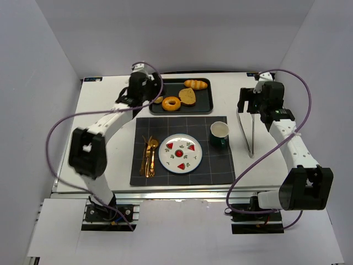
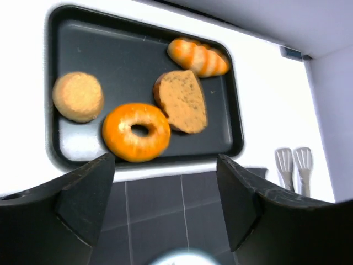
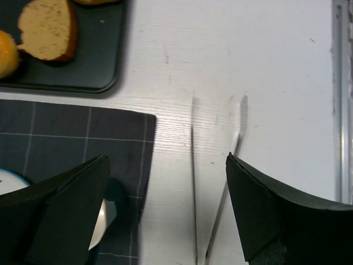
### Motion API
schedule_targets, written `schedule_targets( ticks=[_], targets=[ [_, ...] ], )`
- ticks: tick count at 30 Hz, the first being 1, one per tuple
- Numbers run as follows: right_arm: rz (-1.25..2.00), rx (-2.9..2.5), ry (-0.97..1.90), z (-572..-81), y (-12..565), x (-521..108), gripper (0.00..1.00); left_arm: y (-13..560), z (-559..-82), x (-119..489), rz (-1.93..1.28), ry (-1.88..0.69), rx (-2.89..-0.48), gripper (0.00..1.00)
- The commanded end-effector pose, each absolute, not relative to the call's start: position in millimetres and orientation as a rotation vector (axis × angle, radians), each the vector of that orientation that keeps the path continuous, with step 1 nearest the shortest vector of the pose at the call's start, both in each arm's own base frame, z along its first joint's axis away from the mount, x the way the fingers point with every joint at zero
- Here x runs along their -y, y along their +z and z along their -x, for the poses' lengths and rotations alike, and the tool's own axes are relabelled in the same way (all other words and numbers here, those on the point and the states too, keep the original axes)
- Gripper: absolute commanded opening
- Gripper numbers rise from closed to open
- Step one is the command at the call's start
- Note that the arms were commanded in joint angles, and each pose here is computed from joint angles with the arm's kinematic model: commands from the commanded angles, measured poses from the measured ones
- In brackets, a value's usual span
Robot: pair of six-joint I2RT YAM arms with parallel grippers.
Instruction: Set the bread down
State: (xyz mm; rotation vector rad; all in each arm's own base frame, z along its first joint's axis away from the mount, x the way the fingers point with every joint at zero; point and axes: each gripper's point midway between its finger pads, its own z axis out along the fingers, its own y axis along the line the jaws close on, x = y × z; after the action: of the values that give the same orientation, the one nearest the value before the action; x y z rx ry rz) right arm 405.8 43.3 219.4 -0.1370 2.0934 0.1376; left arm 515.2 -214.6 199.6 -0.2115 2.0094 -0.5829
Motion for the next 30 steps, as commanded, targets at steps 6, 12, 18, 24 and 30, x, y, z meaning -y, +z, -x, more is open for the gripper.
schedule_targets(
  ticks=[6,12,18,24,30],
  targets=[
    [0.583,-2.015,0.176,-360.0,197.7,-37.0,0.14,241.2,-397.2,157.7,0.192,-0.570,-1.886,0.40],
    [0.540,-2.167,0.228,-346.1,154.7,-32.4,0.72,206.2,-333.4,115.1,0.345,-0.504,-1.885,0.00],
    [0.208,-2.394,0.022,-362.0,101.1,11.6,0.89,185.4,-299.8,91.6,0.463,-0.478,-1.866,0.80],
    [0.183,-2.486,-0.093,-373.4,58.3,27.4,0.89,174.0,-299.6,92.6,0.445,-0.454,-1.917,0.81],
    [0.137,-2.574,-0.005,-376.9,20.5,18.4,0.77,178.2,-306.3,96.1,0.448,-0.464,-1.914,0.81]
  ],
)
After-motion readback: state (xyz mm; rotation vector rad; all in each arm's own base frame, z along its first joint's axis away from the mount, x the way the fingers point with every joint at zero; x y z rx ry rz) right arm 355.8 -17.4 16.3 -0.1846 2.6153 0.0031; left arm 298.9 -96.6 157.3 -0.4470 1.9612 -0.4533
